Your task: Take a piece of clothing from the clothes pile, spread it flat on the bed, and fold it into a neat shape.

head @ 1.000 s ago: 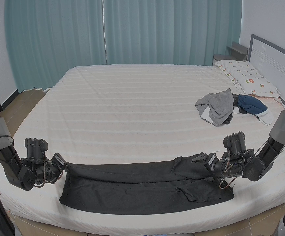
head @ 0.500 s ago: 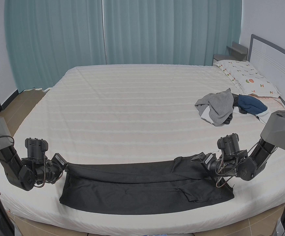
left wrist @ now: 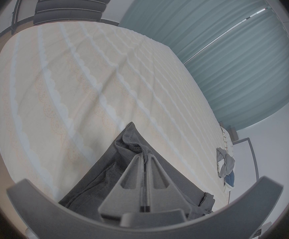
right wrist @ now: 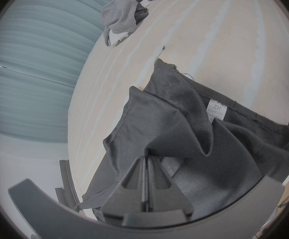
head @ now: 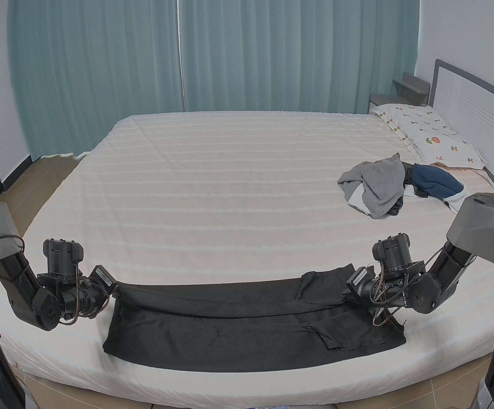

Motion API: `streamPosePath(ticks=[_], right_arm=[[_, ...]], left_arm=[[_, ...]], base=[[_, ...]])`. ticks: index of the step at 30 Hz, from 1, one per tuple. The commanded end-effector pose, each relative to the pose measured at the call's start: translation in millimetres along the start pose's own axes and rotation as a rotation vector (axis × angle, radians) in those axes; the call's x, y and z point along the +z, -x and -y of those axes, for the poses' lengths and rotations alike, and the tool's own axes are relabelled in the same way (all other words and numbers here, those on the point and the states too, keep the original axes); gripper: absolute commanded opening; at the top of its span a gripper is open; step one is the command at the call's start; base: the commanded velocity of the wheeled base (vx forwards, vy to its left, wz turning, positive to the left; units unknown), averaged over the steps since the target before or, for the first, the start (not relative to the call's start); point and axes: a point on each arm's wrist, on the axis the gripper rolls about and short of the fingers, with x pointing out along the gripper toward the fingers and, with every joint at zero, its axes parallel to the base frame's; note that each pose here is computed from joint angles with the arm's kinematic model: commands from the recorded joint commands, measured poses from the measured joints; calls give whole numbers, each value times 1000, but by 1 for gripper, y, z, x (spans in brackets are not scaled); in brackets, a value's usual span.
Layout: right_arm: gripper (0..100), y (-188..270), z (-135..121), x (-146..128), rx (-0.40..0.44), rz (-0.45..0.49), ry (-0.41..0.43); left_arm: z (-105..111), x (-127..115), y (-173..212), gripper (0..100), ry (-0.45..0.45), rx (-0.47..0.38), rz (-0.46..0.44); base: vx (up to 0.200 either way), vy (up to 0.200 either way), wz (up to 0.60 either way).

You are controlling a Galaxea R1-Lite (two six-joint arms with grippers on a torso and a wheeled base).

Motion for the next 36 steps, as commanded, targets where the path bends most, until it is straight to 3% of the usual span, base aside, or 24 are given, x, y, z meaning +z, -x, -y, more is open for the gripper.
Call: streamPosePath(ticks=[1, 8, 12, 15, 28, 31, 36], right_arm=[[0, 1, -1, 0, 3, 0, 3], [0, 0, -25, 20, 88, 67, 10], [0, 1, -60, 43, 192, 190, 32], [0, 2, -73, 53, 231, 229, 36], [0, 6, -19, 27, 64, 151, 133], [0, 10, -12, 22, 50, 134, 143], [0, 10, 3, 13, 11, 104, 174]], left_arm=[[2, 2, 0, 0, -1, -8, 8], [21, 19, -6, 0, -4, -75, 71], [34, 36, -13, 0, -2, -124, 127], [38, 42, -16, 0, 0, -135, 150], [7, 22, -9, 0, 1, -59, 100], [-1, 15, -5, 0, -31, -48, 85], [-17, -4, 5, 0, -173, 1, 35]], base=[[0, 0, 0], [0, 0, 0], [0, 0, 0], [0, 0, 0], [0, 0, 0], [0, 0, 0], [0, 0, 0]])
